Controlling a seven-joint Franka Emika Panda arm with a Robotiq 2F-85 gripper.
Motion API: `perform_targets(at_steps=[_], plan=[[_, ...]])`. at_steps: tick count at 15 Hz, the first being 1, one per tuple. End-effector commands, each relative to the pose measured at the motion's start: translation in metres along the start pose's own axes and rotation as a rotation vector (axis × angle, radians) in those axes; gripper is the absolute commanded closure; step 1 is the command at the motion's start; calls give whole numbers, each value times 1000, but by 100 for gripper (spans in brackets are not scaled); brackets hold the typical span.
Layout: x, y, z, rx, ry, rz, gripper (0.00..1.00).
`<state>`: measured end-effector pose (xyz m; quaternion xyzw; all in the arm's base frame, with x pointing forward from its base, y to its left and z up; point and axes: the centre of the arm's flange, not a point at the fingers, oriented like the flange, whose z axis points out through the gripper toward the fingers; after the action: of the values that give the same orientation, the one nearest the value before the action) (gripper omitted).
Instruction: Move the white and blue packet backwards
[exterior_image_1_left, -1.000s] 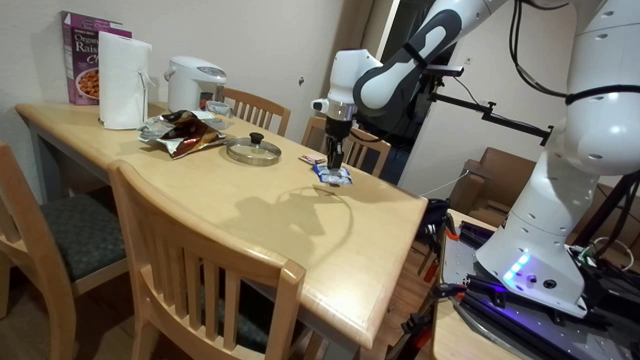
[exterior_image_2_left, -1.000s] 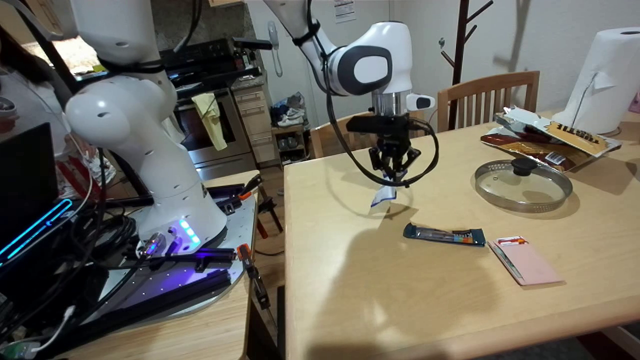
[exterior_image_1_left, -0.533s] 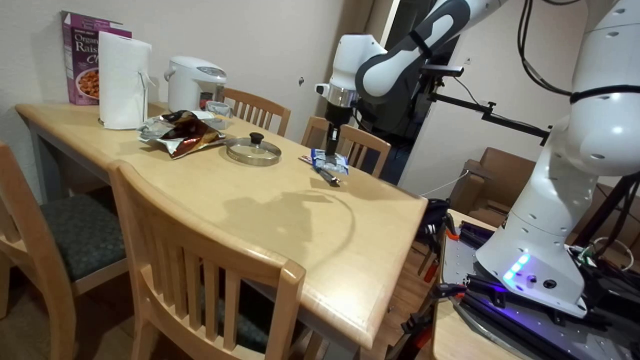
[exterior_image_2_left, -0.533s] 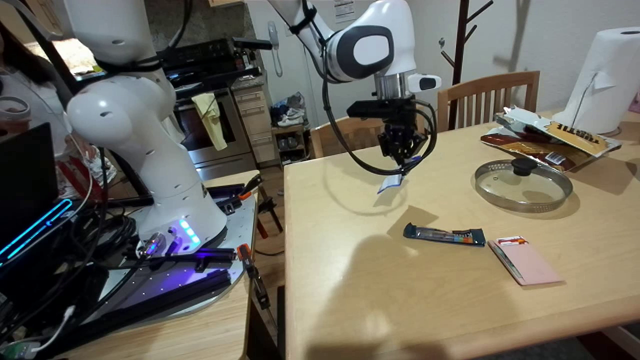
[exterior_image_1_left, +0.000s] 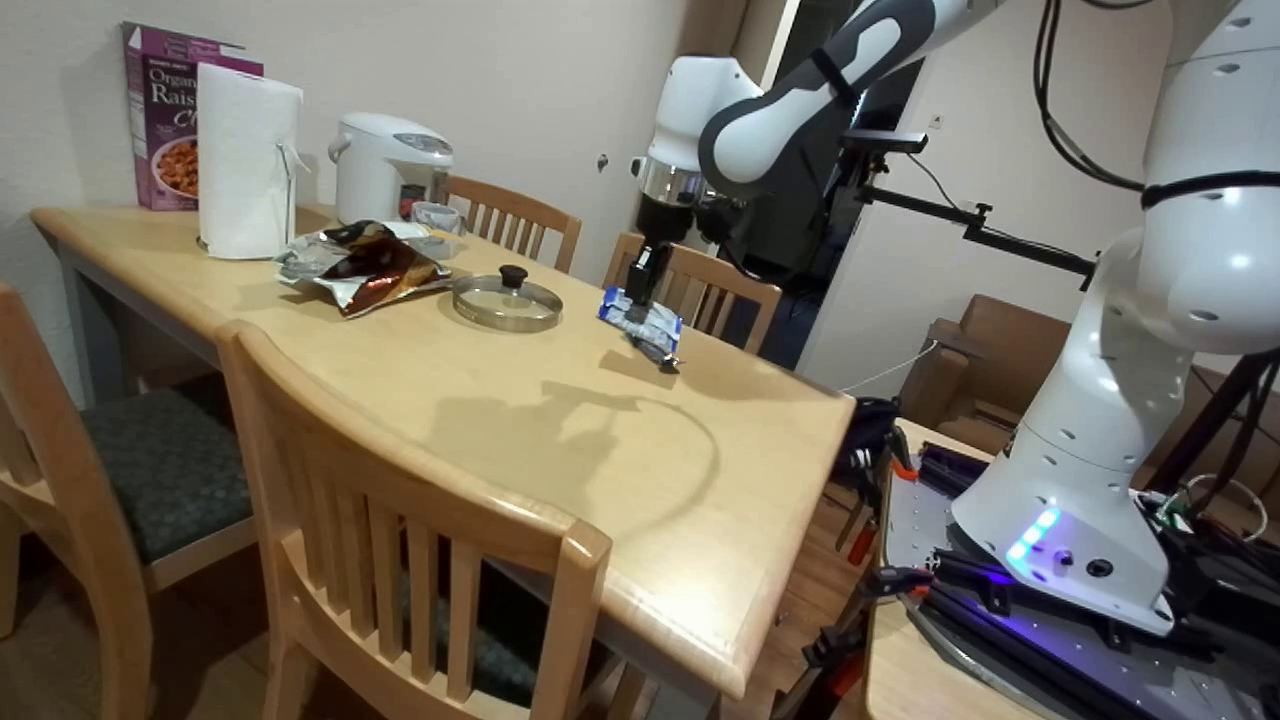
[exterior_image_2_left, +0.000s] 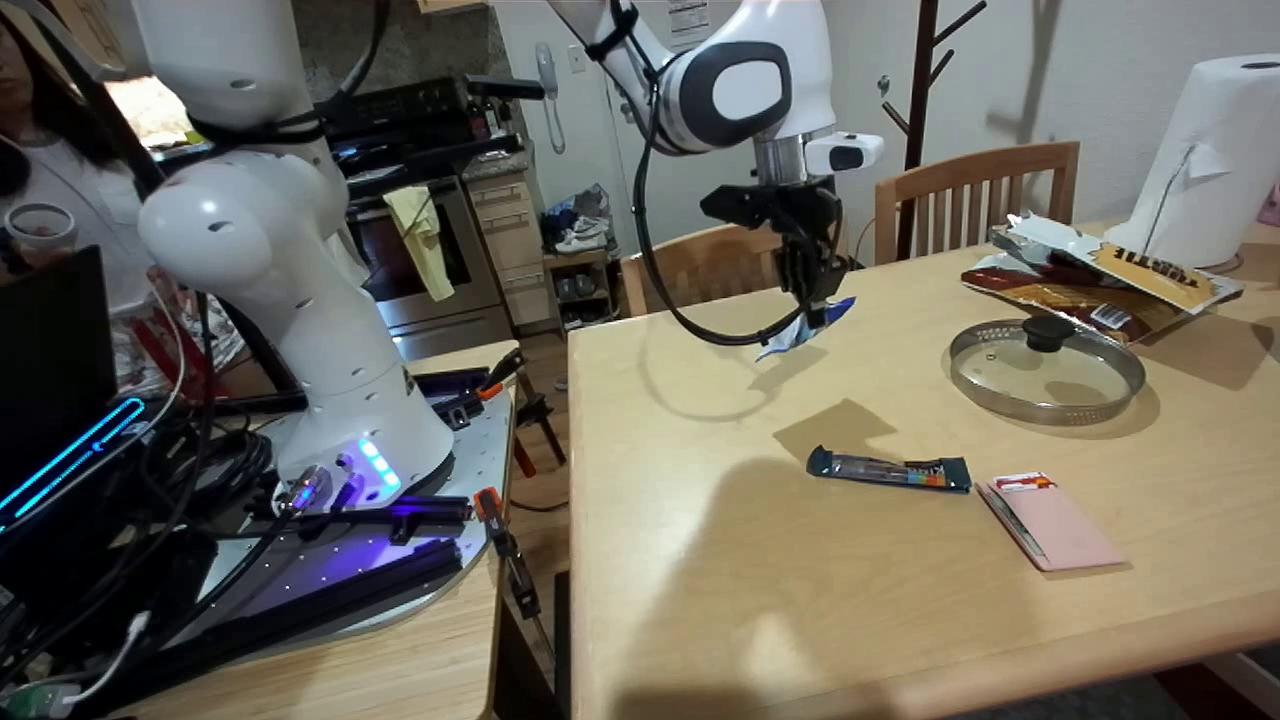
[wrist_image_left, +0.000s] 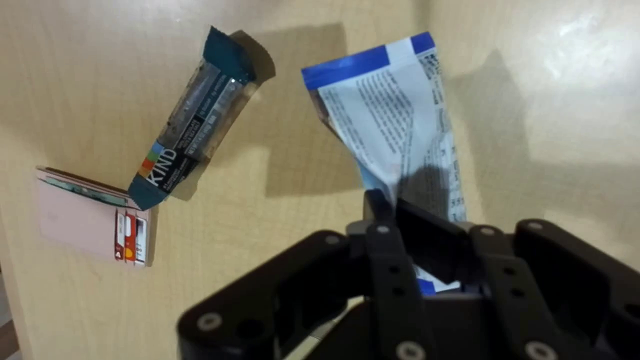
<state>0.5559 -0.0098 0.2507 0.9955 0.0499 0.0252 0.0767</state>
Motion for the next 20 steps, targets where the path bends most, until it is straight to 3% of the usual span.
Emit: perform_targets(at_steps=[1, 10, 20], plan=[[14, -5, 3, 19, 6, 189, 99], [40, 4, 5, 117, 30, 629, 99], [29, 38, 21, 210, 21, 909, 99]])
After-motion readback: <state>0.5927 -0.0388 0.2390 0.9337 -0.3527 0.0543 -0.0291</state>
